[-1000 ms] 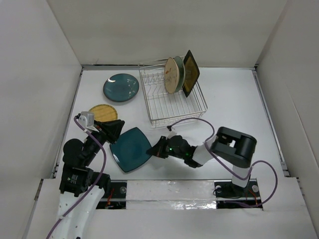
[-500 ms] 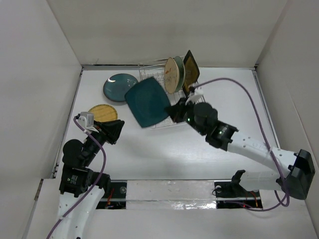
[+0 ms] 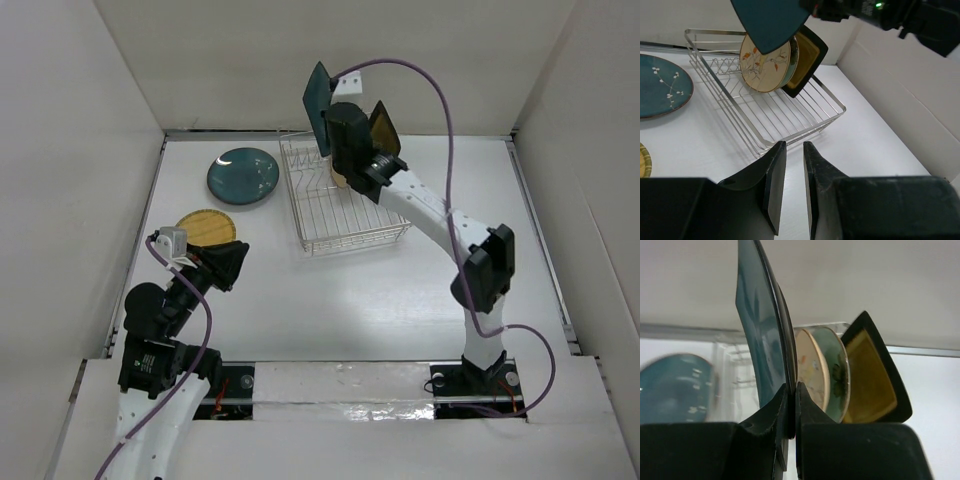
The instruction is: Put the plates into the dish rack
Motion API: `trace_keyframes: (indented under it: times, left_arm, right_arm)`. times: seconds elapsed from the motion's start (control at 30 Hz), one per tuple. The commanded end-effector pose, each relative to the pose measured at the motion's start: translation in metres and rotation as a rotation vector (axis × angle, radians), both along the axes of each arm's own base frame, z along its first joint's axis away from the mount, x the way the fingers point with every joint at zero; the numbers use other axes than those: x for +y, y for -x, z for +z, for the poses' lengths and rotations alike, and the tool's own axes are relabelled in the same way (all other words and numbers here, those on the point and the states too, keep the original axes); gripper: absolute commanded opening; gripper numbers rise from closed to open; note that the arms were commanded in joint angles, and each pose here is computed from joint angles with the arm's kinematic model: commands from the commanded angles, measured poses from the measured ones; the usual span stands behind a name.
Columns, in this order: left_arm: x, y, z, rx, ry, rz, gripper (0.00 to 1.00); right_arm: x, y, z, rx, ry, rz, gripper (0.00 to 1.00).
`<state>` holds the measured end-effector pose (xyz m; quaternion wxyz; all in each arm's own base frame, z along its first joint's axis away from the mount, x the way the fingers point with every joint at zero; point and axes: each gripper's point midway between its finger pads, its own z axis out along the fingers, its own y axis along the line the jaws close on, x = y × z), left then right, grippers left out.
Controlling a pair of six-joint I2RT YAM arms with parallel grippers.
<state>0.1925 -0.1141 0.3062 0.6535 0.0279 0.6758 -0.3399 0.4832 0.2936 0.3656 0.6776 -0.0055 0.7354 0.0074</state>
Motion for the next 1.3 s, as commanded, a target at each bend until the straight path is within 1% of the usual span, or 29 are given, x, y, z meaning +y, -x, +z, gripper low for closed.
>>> trace_keyframes:
  times: [0.0, 0.13, 0.47, 0.53, 0.6, 0.83, 0.9, 1.07, 1.1, 1.13, 1.17, 1.23, 1.27]
  left_arm:
    - [0.001, 0.0, 0.009, -0.041, 0.006, 0.002, 0.18]
    - [0.0, 0.0, 0.009, -0.04, 0.005, 0.0, 0.18]
    - [0.0, -0.004, 0.004, -0.02, 0.003, 0.003, 0.17]
    - [0.0, -0.004, 0.004, -0.017, 0.002, 0.006, 0.17]
    - [0.001, -0.005, 0.003, -0.014, 0.002, 0.009, 0.17]
    - [0.001, -0.011, -0.002, 0.015, 0.0, 0.021, 0.17]
    - [0.004, -0.014, -0.004, 0.029, 0.001, 0.041, 0.17]
    - [0.015, -0.022, -0.008, 0.06, 0.008, 0.118, 0.18]
    - [0.015, -0.026, -0.013, 0.084, 0.002, 0.125, 0.18]
    - [0.016, -0.028, -0.013, 0.095, 0.004, 0.131, 0.18]
    - [0.019, -0.032, -0.016, 0.117, 0.002, 0.155, 0.17]
    - [0.025, -0.036, -0.014, 0.126, 0.008, 0.193, 0.17]
    - [0.031, -0.038, -0.011, 0.122, 0.025, 0.232, 0.17]
  right_arm:
    - [-0.019, -0.005, 0.061, -0.106, 0.005, -0.098, 0.0]
    - [-0.02, -0.02, 0.037, -0.054, 0.066, -0.143, 0.0]
    - [-0.031, -0.036, -0.004, -0.012, 0.097, -0.209, 0.0]
    - [-0.026, -0.038, -0.015, 0.004, 0.082, -0.194, 0.0]
    - [-0.027, -0.043, -0.033, 0.028, 0.098, -0.195, 0.0]
    - [-0.005, -0.057, -0.08, 0.097, 0.034, -0.126, 0.0]
    - [0.007, -0.057, -0.092, 0.116, 0.03, -0.097, 0.0]
    - [0.017, -0.055, -0.117, 0.154, 0.001, -0.084, 0.0]
    - [0.019, -0.054, -0.12, 0.16, -0.007, -0.075, 0.01]
    - [0.02, -0.053, -0.115, 0.148, -0.034, -0.069, 0.08]
    - [0.019, -0.05, -0.122, 0.159, -0.032, -0.065, 0.24]
    - [0.022, -0.046, -0.116, 0.152, -0.062, -0.038, 0.43]
    - [0.02, -0.041, -0.096, 0.128, -0.088, -0.022, 0.51]
